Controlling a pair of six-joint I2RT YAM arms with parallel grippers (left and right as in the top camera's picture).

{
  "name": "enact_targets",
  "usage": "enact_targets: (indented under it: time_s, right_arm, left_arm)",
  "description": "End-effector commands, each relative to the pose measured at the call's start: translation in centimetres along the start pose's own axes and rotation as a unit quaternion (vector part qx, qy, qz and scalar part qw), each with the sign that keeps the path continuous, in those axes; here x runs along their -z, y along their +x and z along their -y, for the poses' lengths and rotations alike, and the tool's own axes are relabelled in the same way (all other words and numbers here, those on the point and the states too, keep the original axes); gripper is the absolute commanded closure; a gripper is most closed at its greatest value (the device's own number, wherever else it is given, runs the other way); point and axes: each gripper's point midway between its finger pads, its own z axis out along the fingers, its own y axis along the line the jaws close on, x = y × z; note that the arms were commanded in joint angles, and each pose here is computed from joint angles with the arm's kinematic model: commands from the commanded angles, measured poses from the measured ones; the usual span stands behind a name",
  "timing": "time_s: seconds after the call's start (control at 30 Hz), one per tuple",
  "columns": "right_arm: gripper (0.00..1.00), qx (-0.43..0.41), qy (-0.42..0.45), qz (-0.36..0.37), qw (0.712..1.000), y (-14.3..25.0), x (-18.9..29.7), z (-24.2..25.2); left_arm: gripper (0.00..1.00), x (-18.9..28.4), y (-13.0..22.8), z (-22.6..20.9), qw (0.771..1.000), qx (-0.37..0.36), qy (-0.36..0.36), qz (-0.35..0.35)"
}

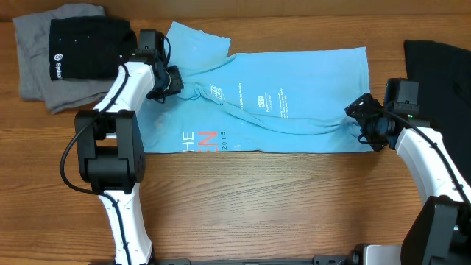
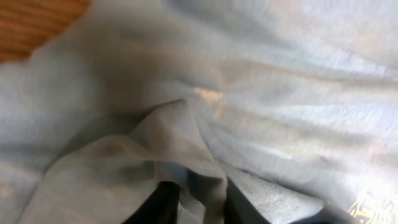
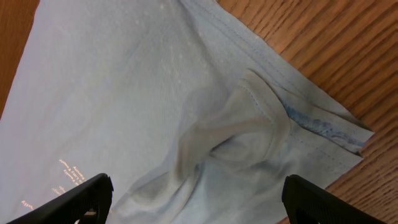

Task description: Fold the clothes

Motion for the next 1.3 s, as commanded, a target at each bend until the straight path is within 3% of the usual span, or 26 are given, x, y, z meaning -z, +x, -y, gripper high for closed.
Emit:
enact_targets:
  time_s: [0.0, 0.27, 0.4, 0.47, 0.6, 0.7, 0.77, 0.83, 1.03, 1.1, 1.17, 1.27]
  right_arm:
    - [0.09, 0.004, 0.001, 0.007, 1.0, -0.3, 0.0, -0.2]
    - [0.09, 0.004, 0.002, 0.006, 1.0, -0.3, 0.0, -0.2]
    - [0.09, 0.004, 0.001, 0.006, 1.0, -0.3, 0.0, -0.2]
    - [0.09, 0.004, 0.002, 0.006, 1.0, -0.3, 0.0, -0.2]
    - [0.09, 0.006, 0.005, 0.002, 1.0, -0.1, 0.0, 0.0]
    - [0.09, 0.006, 0.006, 0.001, 1.0, 0.0, 0.0, 0.1]
    - [0.09, 0.005, 0.007, 0.003, 1.0, -0.1, 0.0, 0.1]
    - [0.09, 0.005, 0.009, 0.004, 1.0, -0.1, 0.0, 0.1]
    - [0.09, 0.006, 0.005, 0.008, 1.0, -0.3, 0.0, 0.0]
    - [0.09, 0.006, 0.002, 0.01, 1.0, -0.4, 0.0, -0.2]
    - [0.09, 0.006, 0.002, 0.01, 1.0, -0.4, 0.0, -0.2]
    - [0.09, 0.005, 0.005, 0.005, 1.0, -0.2, 0.0, 0.0]
  left_arm:
    - [0.78, -0.1, -0.5, 0.4, 1.0, 0.001, 0.008, 0.011]
    - [0.77, 0.3, -4.4, 1.8, 0.995, -0.004, 0.037, 0.09]
    - [0.5, 0.9, -6.6, 2.7, 0.989, -0.007, 0.054, 0.136]
    - [0.28, 1.3, -7.2, 3.0, 0.987, -0.008, 0.059, 0.148]
    - [0.13, 3.1, -7.9, 3.7, 0.987, -0.011, 0.067, 0.148]
    - [0.11, 5.1, -7.8, 4.9, 0.986, -0.016, 0.093, 0.139]
    - [0.14, 6.3, -7.1, 6.1, 0.985, -0.023, 0.121, 0.122]
    - [0.24, 7.0, -5.5, 6.9, 0.986, -0.023, 0.141, 0.09]
    - [0.6, 4.9, 1.1, 7.5, 0.992, -0.014, 0.122, -0.036]
    - [0.79, 3.8, 2.6, 7.8, 0.991, -0.03, 0.115, -0.06]
    - [0.88, 2.6, 3.5, 8.1, 0.99, -0.04, 0.111, -0.074]
    - [0.91, 1.1, 4.0, 8.1, 0.99, -0.041, 0.109, -0.083]
